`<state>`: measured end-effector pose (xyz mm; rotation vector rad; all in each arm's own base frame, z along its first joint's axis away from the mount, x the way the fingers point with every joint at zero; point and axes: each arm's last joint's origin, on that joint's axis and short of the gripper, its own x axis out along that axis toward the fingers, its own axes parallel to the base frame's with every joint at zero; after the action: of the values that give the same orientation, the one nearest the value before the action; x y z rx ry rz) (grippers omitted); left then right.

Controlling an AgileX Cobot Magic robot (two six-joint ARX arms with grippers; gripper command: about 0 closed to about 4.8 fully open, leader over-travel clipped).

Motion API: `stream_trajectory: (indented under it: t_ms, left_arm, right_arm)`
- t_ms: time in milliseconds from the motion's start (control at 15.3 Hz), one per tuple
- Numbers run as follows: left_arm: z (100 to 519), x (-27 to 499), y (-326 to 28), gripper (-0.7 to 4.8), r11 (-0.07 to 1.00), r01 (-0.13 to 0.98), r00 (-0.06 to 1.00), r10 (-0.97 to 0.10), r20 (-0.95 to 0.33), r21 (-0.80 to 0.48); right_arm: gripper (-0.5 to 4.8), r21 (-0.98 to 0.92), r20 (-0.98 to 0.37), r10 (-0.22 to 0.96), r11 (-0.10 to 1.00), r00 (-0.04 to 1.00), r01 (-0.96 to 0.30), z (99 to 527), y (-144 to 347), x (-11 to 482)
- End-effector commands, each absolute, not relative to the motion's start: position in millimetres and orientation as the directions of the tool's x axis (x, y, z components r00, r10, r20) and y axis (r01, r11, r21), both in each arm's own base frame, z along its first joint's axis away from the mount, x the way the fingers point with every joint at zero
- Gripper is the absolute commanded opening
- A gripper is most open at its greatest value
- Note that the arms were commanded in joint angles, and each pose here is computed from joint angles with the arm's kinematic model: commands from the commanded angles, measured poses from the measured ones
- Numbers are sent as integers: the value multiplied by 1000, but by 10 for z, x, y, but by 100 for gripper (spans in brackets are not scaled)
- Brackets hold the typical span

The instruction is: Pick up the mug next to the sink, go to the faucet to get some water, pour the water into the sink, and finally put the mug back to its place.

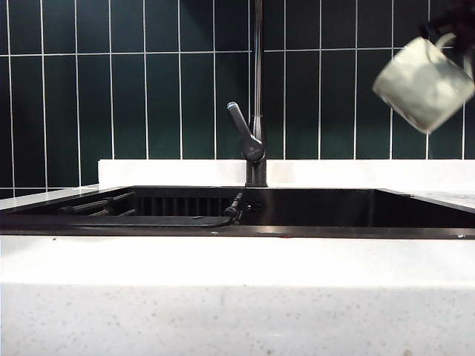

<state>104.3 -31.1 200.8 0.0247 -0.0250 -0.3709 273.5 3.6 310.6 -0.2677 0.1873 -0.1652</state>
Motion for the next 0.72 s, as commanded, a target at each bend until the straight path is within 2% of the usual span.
stream_trajectory:
  t_ms: [65,458,589,719]
  left_arm:
    - [2025,1042,-309,-3,933,359,932,-360,34,34]
    - [2021,1042,-308,-3,933,358,933,-359,30,34]
    - [2011,1042,-309,-3,933,359,933,-359,20,32]
    - [2008,1042,-308,-3,933,358,933,-359,16,32]
  right_arm:
    - [11,-67,-55,-230,972,972,226,2939,-145,2675]
    - [8,30,20,-288,957,957,287,2533,-305,2668]
    - [7,74,4,-306,949,952,305,2387,-321,2785]
    - [8,145,-43,-378,914,925,380,2227,-351,2862]
